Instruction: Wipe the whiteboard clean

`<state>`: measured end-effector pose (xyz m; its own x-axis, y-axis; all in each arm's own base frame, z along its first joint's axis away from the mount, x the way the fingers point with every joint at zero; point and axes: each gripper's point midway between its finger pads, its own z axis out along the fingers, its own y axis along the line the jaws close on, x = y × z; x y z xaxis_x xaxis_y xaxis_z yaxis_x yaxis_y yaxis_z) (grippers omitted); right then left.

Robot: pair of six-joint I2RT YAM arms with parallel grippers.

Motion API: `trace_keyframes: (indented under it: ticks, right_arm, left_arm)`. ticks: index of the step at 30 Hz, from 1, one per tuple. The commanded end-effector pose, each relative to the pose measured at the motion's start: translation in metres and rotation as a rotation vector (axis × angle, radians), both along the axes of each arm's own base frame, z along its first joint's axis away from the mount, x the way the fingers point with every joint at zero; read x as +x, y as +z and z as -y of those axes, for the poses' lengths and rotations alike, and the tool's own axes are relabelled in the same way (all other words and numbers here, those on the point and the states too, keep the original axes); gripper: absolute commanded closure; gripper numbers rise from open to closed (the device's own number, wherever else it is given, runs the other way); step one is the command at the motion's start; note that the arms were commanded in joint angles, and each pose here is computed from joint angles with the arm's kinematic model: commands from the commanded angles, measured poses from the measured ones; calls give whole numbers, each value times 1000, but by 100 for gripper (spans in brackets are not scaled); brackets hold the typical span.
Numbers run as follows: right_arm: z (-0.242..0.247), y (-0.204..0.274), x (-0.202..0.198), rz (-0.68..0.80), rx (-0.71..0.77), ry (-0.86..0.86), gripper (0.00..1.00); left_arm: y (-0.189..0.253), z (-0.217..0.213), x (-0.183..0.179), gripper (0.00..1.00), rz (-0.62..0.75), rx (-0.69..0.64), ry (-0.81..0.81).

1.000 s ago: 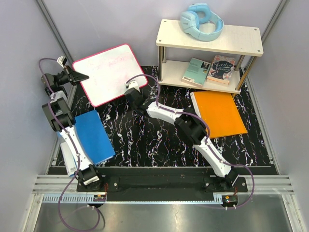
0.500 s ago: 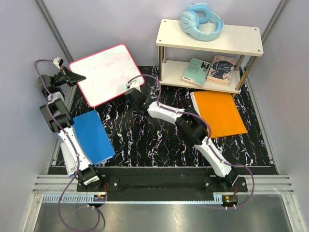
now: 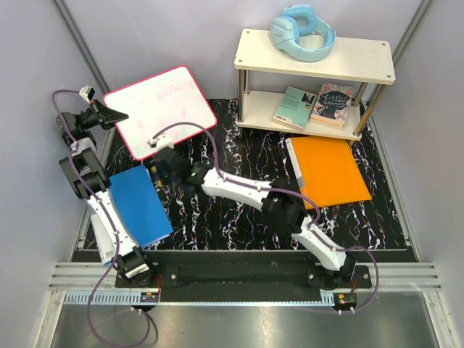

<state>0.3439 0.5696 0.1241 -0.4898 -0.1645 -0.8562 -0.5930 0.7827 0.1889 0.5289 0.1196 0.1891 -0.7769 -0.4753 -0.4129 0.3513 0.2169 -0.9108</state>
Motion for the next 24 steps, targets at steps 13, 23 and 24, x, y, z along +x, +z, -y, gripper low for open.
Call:
trace_keyframes:
  ticks: [13, 23, 24]
  right_arm:
    - [-49, 57, -37, 137, 110, -78, 100]
    - [58, -13, 48, -75, -97, -278, 100]
    - [61, -11, 49, -77, -95, -280, 100]
  left_arm:
    - [45, -16, -43, 100, 391, 368, -2]
    - [41, -16, -43, 100, 383, 362, -3]
    - [41, -16, -43, 100, 378, 360, -4]
